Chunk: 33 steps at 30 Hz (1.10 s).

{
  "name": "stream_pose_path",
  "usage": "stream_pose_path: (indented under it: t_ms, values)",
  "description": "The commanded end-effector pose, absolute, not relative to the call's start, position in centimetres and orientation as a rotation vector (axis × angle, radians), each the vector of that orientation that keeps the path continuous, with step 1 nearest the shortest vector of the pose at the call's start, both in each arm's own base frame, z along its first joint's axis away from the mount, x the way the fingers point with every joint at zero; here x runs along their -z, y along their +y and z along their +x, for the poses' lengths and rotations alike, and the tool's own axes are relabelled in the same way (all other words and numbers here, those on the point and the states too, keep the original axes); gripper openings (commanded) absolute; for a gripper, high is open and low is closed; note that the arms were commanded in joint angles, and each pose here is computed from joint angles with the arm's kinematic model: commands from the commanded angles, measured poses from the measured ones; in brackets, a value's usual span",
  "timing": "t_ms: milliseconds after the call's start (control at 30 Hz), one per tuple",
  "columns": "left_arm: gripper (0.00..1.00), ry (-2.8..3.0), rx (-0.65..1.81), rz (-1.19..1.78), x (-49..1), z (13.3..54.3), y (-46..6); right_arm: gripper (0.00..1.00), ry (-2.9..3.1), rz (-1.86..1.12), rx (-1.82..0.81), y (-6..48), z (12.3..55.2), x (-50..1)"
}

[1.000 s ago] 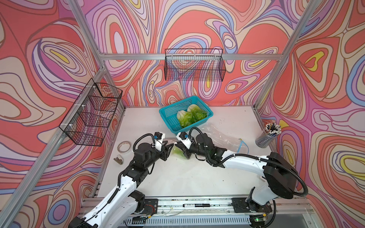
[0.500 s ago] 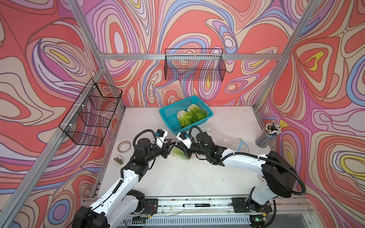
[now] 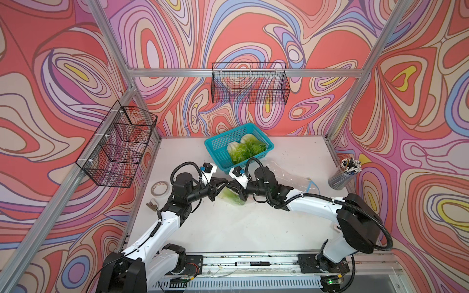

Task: Open the zip-top bag and take out the chinese cabbages
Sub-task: Unzip the zipper on the zipper food storage bag.

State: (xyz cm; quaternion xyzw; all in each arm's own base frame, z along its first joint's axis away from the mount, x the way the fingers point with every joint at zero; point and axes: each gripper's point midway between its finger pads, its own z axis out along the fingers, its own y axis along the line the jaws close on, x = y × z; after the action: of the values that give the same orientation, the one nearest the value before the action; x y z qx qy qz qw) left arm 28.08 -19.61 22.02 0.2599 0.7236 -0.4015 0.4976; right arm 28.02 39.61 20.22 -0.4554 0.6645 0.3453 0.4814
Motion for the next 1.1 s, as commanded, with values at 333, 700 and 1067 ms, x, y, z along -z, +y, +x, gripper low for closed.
stream_pose_path:
  t_ms: [333,700,1067]
  values:
    - [0.23,1.717,0.971,0.626,-23.2,28.4,-19.2,0.02,1.597,-1.109,-0.883,39.9,28.4,-21.1]
    - [0.25,1.718,0.986,0.603,-22.3,28.3,-18.5,0.02,1.593,-1.112,-0.89,40.1,28.6,-21.3]
    - [0.23,1.71,1.061,0.627,-21.8,27.6,-19.0,0.01,1.592,-1.102,-0.88,40.2,29.0,-21.5]
